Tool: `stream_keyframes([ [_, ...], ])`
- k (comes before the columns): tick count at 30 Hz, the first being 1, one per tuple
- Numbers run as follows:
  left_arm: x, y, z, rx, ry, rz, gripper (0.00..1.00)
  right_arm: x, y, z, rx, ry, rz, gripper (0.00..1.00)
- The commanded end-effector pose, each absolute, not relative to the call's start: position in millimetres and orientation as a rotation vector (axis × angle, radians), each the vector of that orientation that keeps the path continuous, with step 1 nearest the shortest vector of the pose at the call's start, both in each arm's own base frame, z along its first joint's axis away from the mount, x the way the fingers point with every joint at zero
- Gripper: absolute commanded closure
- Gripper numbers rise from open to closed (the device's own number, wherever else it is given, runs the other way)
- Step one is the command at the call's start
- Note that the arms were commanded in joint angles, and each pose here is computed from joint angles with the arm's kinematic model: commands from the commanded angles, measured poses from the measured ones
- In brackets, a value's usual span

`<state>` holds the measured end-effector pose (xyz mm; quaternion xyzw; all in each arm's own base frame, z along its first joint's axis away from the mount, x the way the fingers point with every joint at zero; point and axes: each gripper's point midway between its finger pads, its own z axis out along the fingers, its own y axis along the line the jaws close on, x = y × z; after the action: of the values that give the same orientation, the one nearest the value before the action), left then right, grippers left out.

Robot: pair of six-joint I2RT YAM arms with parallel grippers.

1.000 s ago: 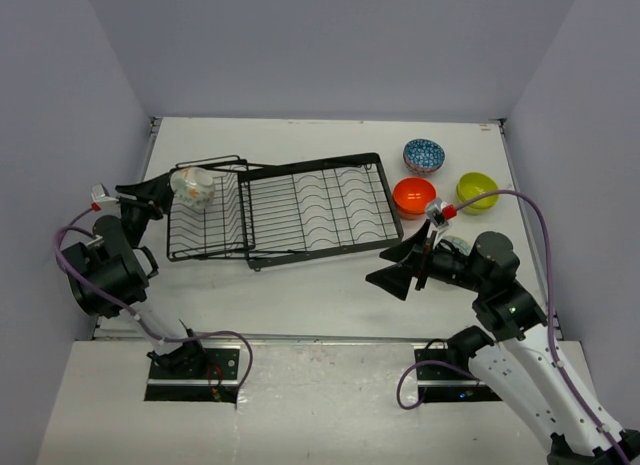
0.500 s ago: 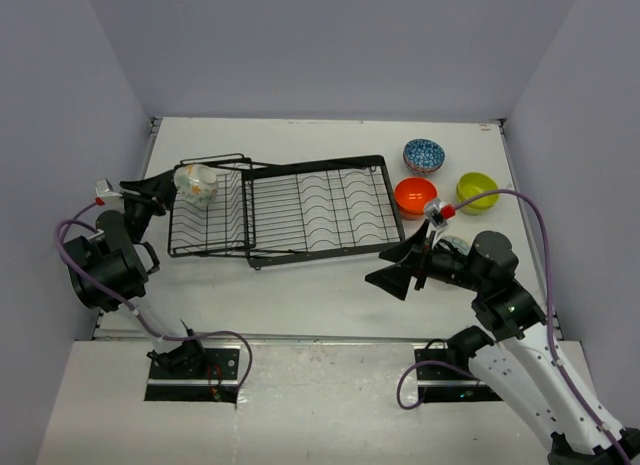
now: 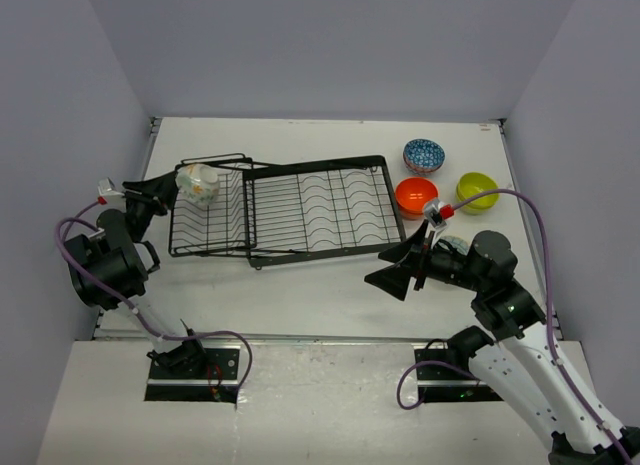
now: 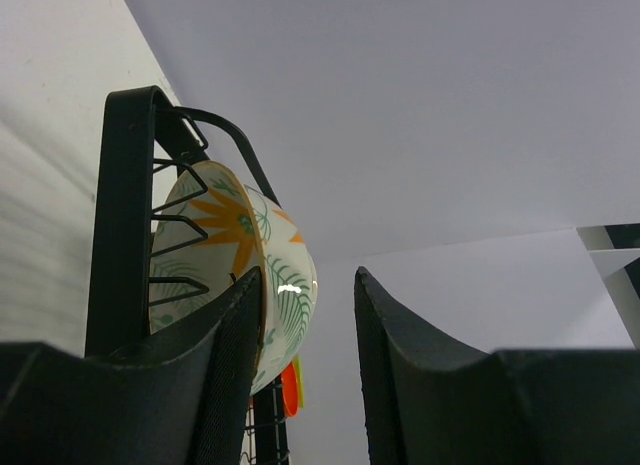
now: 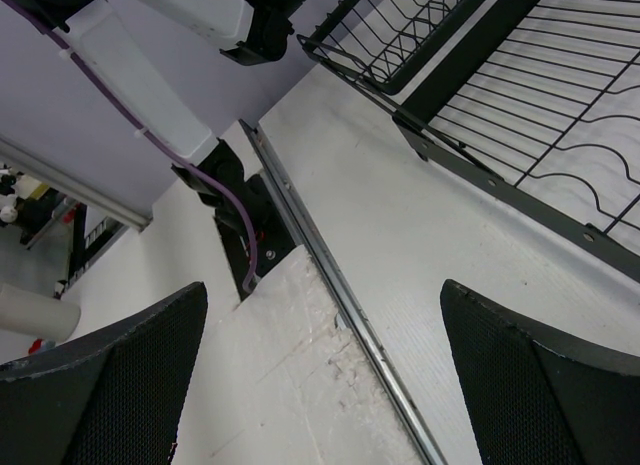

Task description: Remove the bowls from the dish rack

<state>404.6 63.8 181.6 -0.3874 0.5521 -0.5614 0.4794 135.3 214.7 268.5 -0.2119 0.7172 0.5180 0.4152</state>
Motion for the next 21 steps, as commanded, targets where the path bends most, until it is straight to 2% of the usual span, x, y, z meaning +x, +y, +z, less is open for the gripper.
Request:
stream_keyframes([
  [1, 386, 33, 244, -0.453, 1.245, -1.320, 0.58, 135, 216, 278, -0.563, 1.746, 1.297, 0.01],
  [8, 387, 30, 248, -0.443, 1.237, -1.322, 0.61, 136, 216, 278, -0.563, 1.745, 1.292, 0.01],
  [21, 392, 22, 256, -0.413, 1.232, -1.345, 0.61, 135, 216, 279, -0.566, 1.741, 1.292, 0.01],
])
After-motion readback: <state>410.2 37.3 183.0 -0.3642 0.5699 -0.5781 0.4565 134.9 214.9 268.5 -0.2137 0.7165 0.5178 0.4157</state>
